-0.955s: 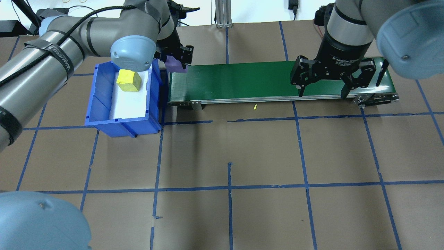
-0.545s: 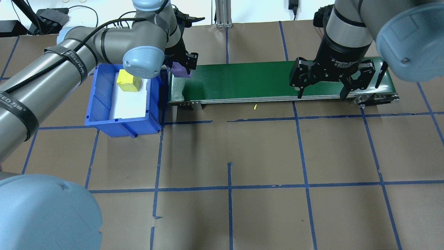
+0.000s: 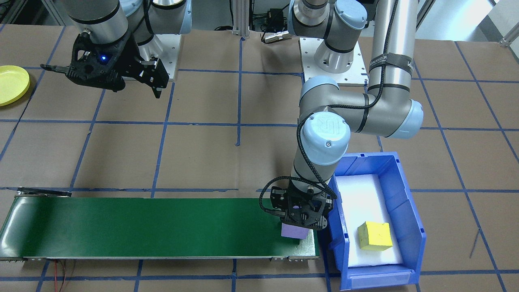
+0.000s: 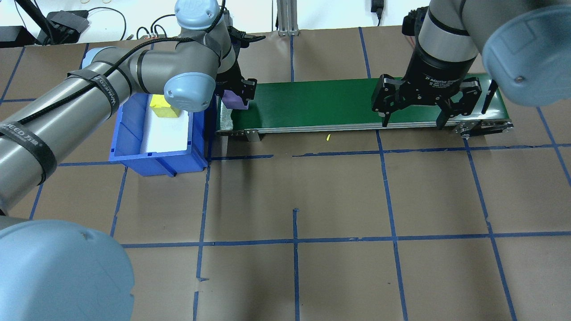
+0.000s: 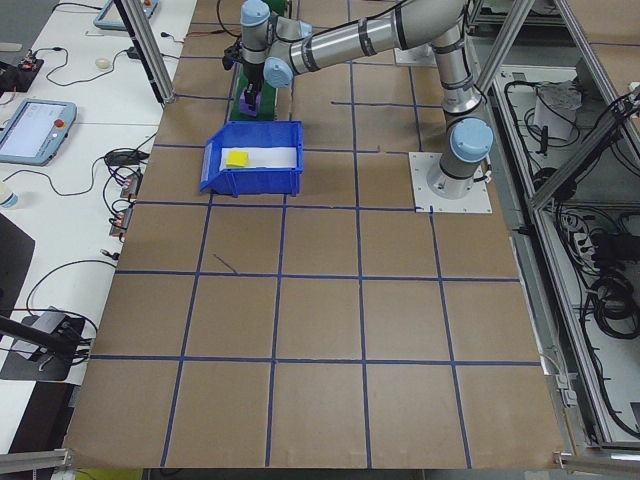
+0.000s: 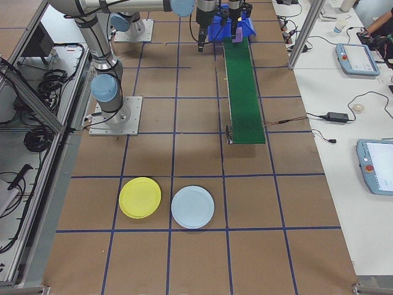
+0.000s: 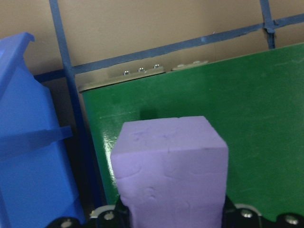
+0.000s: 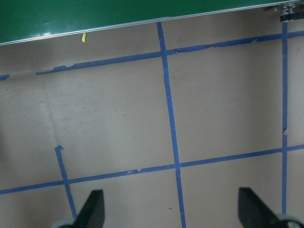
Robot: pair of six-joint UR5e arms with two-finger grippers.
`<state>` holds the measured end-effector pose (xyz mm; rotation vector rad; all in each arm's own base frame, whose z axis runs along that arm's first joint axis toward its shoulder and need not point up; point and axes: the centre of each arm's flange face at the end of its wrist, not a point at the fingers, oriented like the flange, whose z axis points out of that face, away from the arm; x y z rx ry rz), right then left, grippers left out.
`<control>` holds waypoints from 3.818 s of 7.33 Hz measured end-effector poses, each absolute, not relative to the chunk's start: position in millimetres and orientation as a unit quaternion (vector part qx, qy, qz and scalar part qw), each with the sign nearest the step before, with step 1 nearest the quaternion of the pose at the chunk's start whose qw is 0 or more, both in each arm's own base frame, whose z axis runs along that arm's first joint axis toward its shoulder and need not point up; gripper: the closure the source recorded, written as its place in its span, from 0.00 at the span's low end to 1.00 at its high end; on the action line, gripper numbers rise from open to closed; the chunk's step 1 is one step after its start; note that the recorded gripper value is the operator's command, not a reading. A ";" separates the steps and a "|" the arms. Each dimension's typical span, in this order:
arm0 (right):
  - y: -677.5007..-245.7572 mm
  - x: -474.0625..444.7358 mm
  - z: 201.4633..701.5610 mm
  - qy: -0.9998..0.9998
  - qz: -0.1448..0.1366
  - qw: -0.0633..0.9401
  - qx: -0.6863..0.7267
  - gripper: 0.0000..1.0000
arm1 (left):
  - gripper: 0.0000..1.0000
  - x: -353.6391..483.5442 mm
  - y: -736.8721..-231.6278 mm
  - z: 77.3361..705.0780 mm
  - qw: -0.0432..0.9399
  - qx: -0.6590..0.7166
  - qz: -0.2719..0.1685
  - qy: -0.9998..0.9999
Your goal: Move block left to right into plate
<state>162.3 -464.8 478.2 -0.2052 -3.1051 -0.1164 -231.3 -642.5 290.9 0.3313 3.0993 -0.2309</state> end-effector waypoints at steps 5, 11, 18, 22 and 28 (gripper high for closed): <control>-466.6 163.0 475.0 -0.997 -0.040 0.013 -0.068 0.00 | 0.00 -158.9 -667.0 358.2 0.019 0.061 -0.125 0.990; -566.2 175.9 409.6 -0.998 0.015 -0.035 -0.055 0.00 | 0.00 -31.7 -689.5 278.4 0.031 0.035 -0.058 0.997; -667.7 168.1 335.3 -0.989 0.023 -0.103 -0.099 0.00 | 0.73 -28.4 -696.5 228.4 0.029 0.035 -0.058 0.997; -650.2 176.2 309.8 -0.976 -0.012 -0.149 -0.157 0.00 | 0.72 -46.7 -662.9 328.1 -0.010 -0.034 -0.053 0.998; -651.2 175.9 304.5 -0.981 -0.010 -0.147 -0.127 0.00 | 0.64 -213.3 -635.2 330.2 -0.032 0.024 -0.075 0.996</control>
